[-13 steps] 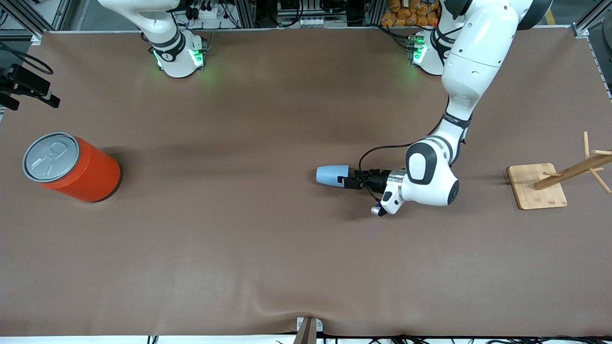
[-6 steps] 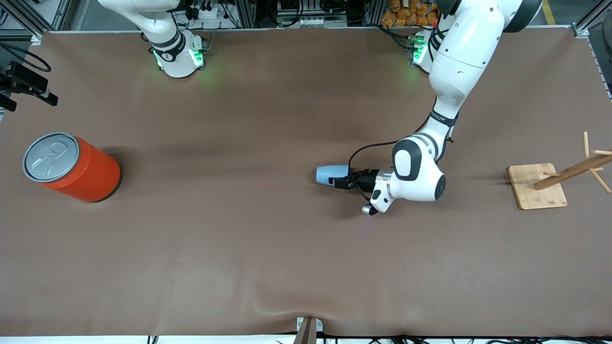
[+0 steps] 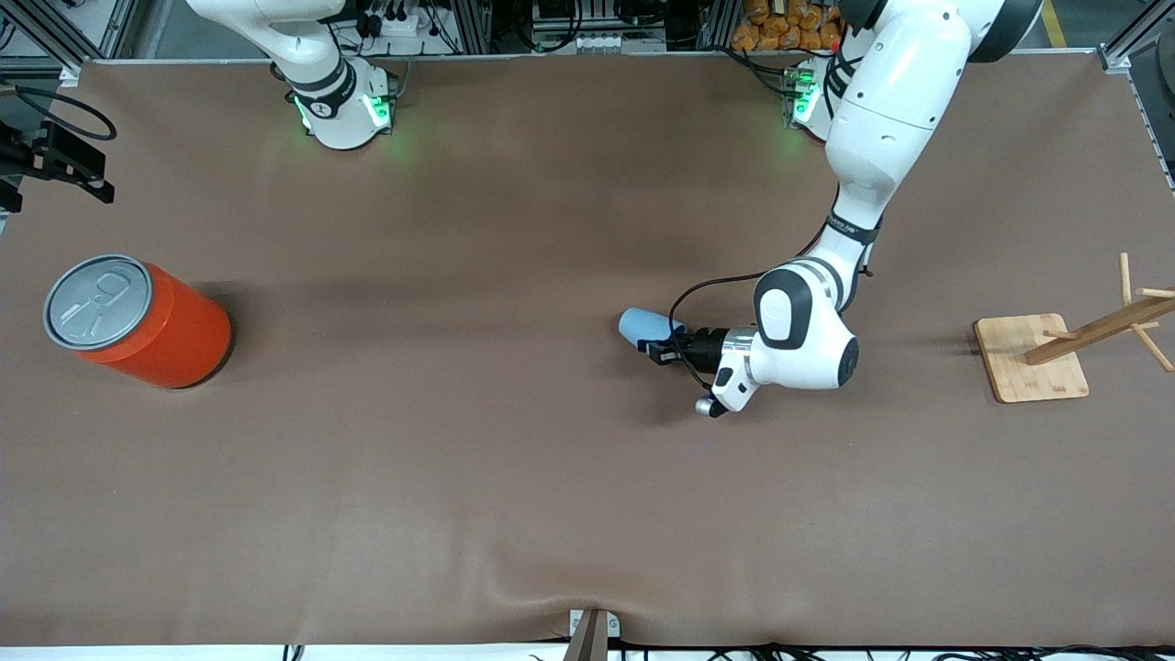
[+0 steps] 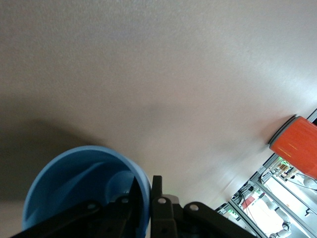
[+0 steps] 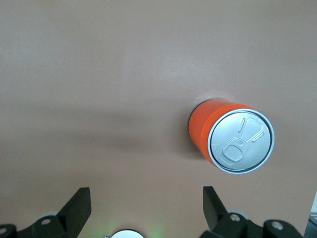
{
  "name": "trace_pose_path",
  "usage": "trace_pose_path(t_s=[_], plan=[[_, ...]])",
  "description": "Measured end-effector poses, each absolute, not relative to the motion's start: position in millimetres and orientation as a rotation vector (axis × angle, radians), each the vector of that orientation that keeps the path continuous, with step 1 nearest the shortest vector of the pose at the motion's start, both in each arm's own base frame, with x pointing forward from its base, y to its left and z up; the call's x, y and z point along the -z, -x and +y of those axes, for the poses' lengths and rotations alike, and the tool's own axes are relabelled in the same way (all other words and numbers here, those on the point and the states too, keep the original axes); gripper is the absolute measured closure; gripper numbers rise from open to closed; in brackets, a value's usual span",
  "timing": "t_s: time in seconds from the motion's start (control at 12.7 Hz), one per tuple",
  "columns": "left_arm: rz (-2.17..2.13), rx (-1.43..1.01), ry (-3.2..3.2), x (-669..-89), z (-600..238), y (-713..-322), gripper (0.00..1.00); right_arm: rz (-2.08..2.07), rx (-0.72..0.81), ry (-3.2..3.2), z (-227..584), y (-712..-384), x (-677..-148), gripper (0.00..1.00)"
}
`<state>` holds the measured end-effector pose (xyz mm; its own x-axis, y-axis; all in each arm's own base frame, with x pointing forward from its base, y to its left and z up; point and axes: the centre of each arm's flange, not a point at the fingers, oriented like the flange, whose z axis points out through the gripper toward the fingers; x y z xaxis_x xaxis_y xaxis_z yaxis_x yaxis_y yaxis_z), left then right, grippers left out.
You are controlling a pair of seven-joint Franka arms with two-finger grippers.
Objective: Flip cup
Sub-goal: 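Rotate the blue cup upright with the left gripper and set it down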
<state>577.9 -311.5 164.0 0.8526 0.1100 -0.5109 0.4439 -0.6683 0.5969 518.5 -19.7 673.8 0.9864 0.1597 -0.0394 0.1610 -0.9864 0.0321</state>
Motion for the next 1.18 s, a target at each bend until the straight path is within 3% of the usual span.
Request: trace_pose_path(t_s=[0.24,0.71,1.18], plan=[[0.351,0.518,-2.33,-186,-284,-596,0.92,0.258,0.053,-3.129,-24,-518,-674,0.0],[0.142,0.185,-2.817,-298,-165,-667,0.94,0.258,0.067,-3.154,-26,-517,-673,0.0],[0.108,-0.047,-3.036,-284,-110,-689,0.94,0.269,0.086,-3.156,-24,-516,-672,0.0]])
